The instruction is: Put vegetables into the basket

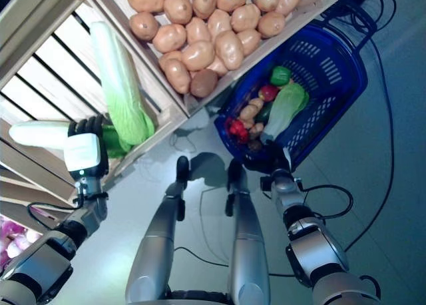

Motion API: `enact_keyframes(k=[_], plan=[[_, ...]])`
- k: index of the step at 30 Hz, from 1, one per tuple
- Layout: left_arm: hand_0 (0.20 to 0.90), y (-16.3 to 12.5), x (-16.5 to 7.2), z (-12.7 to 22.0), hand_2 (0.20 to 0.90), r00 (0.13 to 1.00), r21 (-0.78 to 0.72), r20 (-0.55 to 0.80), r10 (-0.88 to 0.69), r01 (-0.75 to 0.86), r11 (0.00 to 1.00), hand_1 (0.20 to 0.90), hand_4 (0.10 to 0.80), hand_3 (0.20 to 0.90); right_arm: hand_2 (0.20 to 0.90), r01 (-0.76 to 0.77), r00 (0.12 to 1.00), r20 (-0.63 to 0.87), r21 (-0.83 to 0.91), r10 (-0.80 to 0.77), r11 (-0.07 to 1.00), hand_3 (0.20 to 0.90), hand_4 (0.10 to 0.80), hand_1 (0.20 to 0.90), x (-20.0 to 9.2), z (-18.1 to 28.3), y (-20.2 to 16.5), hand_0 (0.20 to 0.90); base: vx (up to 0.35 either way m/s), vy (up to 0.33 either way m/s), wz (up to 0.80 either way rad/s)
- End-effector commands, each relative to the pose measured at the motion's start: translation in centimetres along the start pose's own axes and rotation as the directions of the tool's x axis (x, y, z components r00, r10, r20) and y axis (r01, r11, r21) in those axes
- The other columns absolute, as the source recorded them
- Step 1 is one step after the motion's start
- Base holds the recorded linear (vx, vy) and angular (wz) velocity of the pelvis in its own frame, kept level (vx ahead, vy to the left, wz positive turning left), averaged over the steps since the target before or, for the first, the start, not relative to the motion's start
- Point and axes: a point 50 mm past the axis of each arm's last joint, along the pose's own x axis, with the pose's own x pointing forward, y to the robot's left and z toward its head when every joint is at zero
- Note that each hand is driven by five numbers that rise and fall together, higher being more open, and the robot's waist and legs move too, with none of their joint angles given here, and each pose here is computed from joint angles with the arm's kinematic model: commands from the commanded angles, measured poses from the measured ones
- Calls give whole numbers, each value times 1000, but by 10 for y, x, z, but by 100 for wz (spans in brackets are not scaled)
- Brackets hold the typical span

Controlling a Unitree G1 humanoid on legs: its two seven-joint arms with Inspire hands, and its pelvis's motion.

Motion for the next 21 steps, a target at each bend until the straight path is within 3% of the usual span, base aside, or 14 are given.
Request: enact_keyframes(k=[1, 11, 12, 13, 14, 21], plan=[[900, 29, 31, -15, 900, 970, 38, -74, 232, -230, 972, 900, 800, 900, 900, 44, 999, 8, 65, -45, 997, 900, 800, 900, -5, -10, -20, 900, -21, -20, 3], [900, 40, 53, -26, 900, 954, 53, -174, 246, -241, 969, 900, 800, 900, 900, 32, 999, 12, 130, -34, 991, 900, 800, 900, -6, -11, -14, 900, -2, -9, 3], [556, 41, 55, -25, 556, 953, 52, -175, 247, -242, 969, 556, 571, 556, 900, 30, 999, 14, 130, -32, 991, 900, 800, 900, -6, -10, -13, 900, 7, -1, 3], [396, 42, 57, -26, 396, 950, 48, -185, 251, -247, 968, 396, 464, 396, 900, 28, 999, 18, 132, -31, 991, 900, 800, 900, -6, -9, -13, 900, 0, 0, 0], [300, 42, 58, -26, 300, 949, 45, -190, 253, -249, 968, 300, 400, 300, 900, 27, 999, 21, 132, -30, 991, 900, 800, 900, -6, -9, -13, 900, 0, 0, 0], [300, 44, 62, -24, 300, 946, 28, -204, 252, -251, 967, 300, 400, 300, 900, 36, 999, 33, 131, -41, 991, 900, 800, 900, -5, -5, -16, 900, 0, 0, 0]])
